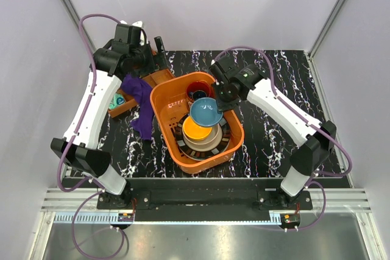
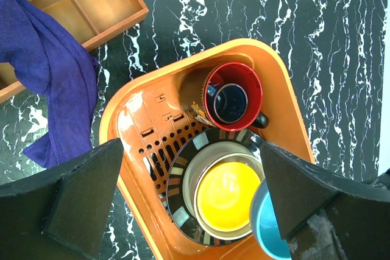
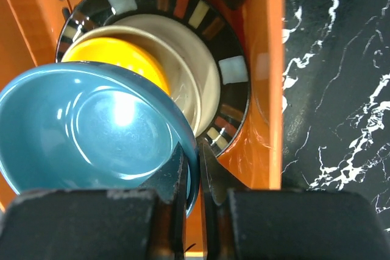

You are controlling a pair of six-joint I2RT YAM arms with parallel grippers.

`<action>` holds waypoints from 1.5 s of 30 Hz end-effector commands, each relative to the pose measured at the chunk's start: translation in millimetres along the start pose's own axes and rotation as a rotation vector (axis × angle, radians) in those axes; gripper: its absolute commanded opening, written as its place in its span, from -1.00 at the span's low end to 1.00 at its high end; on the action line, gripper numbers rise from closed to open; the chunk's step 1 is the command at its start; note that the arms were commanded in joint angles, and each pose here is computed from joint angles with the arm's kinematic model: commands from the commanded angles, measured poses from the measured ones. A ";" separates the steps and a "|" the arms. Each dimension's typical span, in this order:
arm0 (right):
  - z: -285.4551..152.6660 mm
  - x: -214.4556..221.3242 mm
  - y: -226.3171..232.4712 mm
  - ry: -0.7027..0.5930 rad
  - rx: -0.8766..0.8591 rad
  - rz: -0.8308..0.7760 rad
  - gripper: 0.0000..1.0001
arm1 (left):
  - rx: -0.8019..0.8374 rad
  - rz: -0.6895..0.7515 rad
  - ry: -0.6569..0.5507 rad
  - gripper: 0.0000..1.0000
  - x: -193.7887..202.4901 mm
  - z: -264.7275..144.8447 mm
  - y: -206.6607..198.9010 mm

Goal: Place the mixed dishes into the plastic bin
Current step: Place the bowl in the plastic bin.

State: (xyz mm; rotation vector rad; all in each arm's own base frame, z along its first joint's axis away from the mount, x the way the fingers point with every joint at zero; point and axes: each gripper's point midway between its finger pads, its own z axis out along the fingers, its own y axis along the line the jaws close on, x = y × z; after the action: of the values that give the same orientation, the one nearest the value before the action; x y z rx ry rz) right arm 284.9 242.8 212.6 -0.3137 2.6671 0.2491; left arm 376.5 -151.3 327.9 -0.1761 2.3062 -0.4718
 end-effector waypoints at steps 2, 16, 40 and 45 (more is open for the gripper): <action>9.9 0.4 17.4 -0.018 -0.023 -0.057 -1.00 | 0.032 0.014 -0.085 0.98 -16.0 -17.3 -8.2; 39.2 -1.6 39.5 0.009 -0.062 -0.077 -1.00 | 0.029 0.003 -0.081 0.98 -12.7 -20.4 -6.8; 51.5 20.0 40.9 0.072 -0.093 -0.126 -0.67 | 0.017 -0.036 -0.078 0.98 -11.2 -12.8 -5.0; 49.6 21.0 40.7 0.065 -0.100 -0.126 -0.59 | 0.011 -0.042 -0.078 0.98 -9.2 -14.2 -3.0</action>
State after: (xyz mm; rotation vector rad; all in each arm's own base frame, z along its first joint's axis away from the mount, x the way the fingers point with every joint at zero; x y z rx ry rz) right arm 279.1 279.4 147.1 -0.4967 2.7526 0.2551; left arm 373.4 -151.3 324.8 -0.2206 2.3072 -0.4864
